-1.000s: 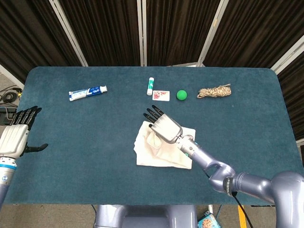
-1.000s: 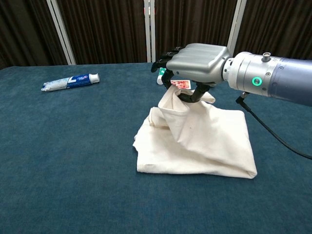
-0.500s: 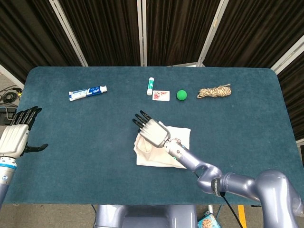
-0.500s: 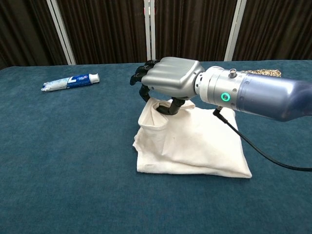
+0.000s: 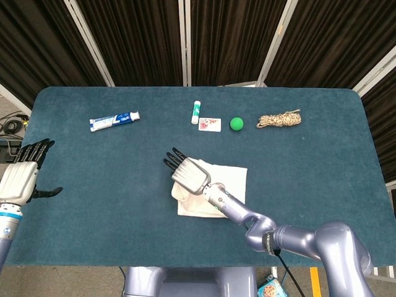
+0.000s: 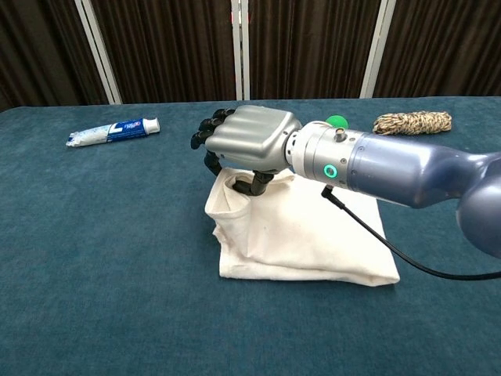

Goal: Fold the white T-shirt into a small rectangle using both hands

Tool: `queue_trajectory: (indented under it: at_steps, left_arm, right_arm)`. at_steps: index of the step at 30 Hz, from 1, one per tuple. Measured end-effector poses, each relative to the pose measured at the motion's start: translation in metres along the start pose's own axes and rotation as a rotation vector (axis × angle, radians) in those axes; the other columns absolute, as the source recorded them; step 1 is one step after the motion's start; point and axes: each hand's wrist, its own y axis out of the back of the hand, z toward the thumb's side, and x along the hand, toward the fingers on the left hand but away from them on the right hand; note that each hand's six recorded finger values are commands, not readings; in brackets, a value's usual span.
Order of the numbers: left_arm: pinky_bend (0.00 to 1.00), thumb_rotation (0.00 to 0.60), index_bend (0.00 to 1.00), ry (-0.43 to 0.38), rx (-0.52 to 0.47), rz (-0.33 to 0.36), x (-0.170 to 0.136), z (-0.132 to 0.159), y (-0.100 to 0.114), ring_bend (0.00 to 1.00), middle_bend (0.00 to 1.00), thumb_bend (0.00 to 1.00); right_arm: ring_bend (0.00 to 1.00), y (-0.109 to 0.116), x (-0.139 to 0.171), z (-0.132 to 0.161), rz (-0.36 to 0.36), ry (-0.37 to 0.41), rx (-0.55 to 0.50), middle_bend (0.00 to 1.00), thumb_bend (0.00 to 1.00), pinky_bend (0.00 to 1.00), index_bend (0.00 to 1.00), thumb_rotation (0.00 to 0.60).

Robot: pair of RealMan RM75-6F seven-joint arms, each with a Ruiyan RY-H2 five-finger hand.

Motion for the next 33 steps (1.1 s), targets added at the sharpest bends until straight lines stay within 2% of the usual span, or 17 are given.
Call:
queue_trajectory:
  at_steps: [3, 5, 6, 8, 9, 11, 12, 19, 23, 27, 33]
  left_arm:
    - [0.0, 0.6, 0.0, 0.0, 0.001, -0.003, 0.0, 0.0, -0.001, 0.0, 0.0, 0.0]
    - [0.0, 0.6, 0.0, 0.0, 0.003, -0.006, 0.001, 0.0, -0.002, 0.0, 0.0, 0.0]
    - [0.0, 0.6, 0.0, 0.0, 0.002, -0.007, 0.001, 0.0, -0.002, 0.0, 0.0, 0.0]
    - [0.0, 0.6, 0.0, 0.0, 0.003, -0.008, 0.001, 0.0, -0.002, 0.0, 0.0, 0.0]
    - [0.0, 0.6, 0.0, 0.0, 0.003, -0.008, 0.001, 0.0, -0.002, 0.0, 0.0, 0.0]
    - [0.0, 0.6, 0.0, 0.0, 0.002, -0.007, 0.001, 0.0, -0.002, 0.0, 0.0, 0.0]
    - [0.0, 0.6, 0.0, 0.0, 0.002, -0.006, 0.001, 0.0, -0.002, 0.0, 0.0, 0.0]
    - [0.0, 0.6, 0.0, -0.004, 0.002, -0.012, 0.001, 0.001, -0.003, 0.0, 0.0, 0.0]
    - [0.0, 0.6, 0.0, -0.007, 0.002, -0.013, 0.001, 0.002, -0.003, 0.0, 0.0, 0.0]
    - [0.0, 0.6, 0.0, -0.011, 0.0, -0.012, 0.0, 0.003, -0.003, 0.0, 0.0, 0.0]
    - [0.0, 0.6, 0.0, -0.013, -0.002, -0.008, -0.001, 0.004, -0.002, 0.0, 0.0, 0.0]
  right_arm:
    - [0.0, -0.003, -0.003, 0.002, 0.002, -0.009, 0.001, 0.12, 0.41, 0.0, 0.75, 0.6]
    - [0.0, -0.006, -0.006, 0.003, 0.006, -0.017, -0.004, 0.11, 0.41, 0.0, 0.71, 0.6]
    - [0.0, -0.007, -0.006, 0.004, 0.007, -0.021, -0.005, 0.1, 0.38, 0.0, 0.63, 0.6]
    - [0.0, -0.01, -0.007, 0.005, 0.013, -0.029, -0.01, 0.06, 0.25, 0.0, 0.37, 0.6]
    - [0.0, -0.011, -0.007, 0.005, 0.017, -0.033, -0.014, 0.03, 0.14, 0.0, 0.22, 0.6]
    - [0.0, -0.013, -0.007, 0.005, 0.025, -0.045, -0.027, 0.0, 0.02, 0.0, 0.05, 0.6]
    - [0.0, -0.013, -0.007, 0.005, 0.027, -0.054, -0.036, 0.0, 0.0, 0.0, 0.01, 0.6]
    - [0.0, 0.01, -0.005, 0.001, -0.06, -0.101, -0.141, 0.0, 0.0, 0.0, 0.0, 0.6]
    - [0.0, 0.022, 0.004, -0.014, -0.091, -0.124, -0.152, 0.0, 0.0, 0.0, 0.0, 0.6]
    - [0.0, 0.023, 0.015, -0.032, -0.087, -0.153, -0.143, 0.0, 0.0, 0.0, 0.0, 0.6]
    - [0.0, 0.005, 0.034, -0.045, -0.027, -0.177, -0.143, 0.0, 0.0, 0.0, 0.0, 0.6]
